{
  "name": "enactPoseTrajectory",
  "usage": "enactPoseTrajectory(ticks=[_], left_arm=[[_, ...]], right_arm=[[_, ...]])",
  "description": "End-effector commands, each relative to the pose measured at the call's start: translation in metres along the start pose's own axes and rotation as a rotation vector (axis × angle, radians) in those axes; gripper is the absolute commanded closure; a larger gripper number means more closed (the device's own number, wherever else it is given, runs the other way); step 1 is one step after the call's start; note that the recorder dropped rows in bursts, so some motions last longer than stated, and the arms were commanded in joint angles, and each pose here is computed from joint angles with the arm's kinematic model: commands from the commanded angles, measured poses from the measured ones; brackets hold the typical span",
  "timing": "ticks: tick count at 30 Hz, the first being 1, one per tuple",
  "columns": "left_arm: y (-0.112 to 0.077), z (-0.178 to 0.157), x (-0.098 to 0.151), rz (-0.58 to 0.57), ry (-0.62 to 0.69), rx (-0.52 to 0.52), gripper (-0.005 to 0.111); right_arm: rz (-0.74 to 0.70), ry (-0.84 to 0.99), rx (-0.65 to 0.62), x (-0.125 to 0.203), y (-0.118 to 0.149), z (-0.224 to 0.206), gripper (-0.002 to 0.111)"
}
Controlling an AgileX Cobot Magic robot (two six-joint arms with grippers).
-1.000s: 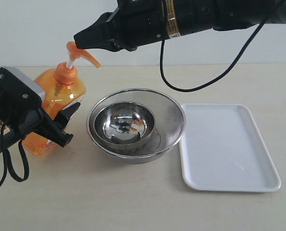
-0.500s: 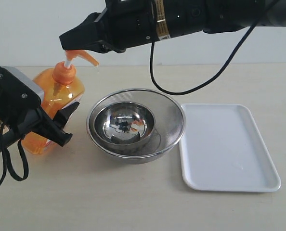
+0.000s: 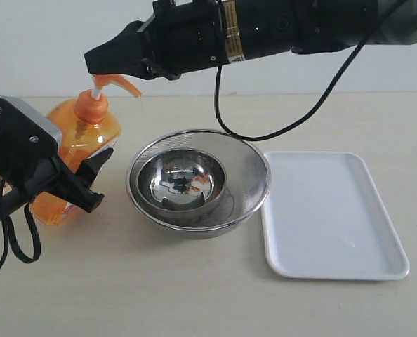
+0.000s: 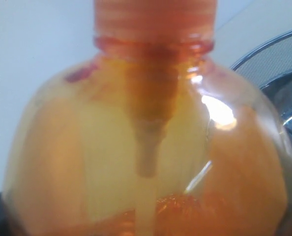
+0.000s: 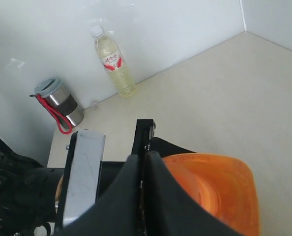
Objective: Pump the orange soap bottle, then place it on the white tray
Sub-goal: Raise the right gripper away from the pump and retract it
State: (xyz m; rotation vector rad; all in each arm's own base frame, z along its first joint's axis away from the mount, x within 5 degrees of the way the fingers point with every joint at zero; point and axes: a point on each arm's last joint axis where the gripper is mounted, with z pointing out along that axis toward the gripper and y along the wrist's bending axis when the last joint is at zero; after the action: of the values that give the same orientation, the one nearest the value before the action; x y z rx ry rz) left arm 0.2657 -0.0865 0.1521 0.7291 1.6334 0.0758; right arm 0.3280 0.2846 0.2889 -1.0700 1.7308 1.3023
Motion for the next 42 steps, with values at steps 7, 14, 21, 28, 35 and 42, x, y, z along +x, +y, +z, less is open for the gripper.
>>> enactPoseTrajectory(ticks=[7,14,21,28,35,42], left_arm=[[-0.003,0.001,-0.013,0.018,-0.1,0.02,0.102],[-0.003,0.001,-0.013,0.015,-0.102,0.02,0.102],[-0.003,0.001,-0.013,0.015,-0.102,0.02,0.102],[-0.003,0.001,-0.013,0.015,-0.102,0.02,0.102],[-0.002,0.001,-0.013,-0.006,-0.104,0.02,0.102],[-0.002,0.001,-0.014,-0.048,-0.113,0.014,0.102]], right_arm=[[-0.042,0.135,0.015,0.027,-0.011,0.01,0.107],[-0.073,0.109,0.027,0.015,-0.002,0.003,0.107],[-0.141,0.03,0.052,-0.02,0.023,-0.026,0.107],[-0.12,-0.008,-0.005,-0.04,0.04,-0.064,0.106],[-0.099,-0.046,0.016,-0.053,0.044,-0.094,0.058],[-0.088,-0.115,0.114,-0.068,0.045,-0.137,0.092]])
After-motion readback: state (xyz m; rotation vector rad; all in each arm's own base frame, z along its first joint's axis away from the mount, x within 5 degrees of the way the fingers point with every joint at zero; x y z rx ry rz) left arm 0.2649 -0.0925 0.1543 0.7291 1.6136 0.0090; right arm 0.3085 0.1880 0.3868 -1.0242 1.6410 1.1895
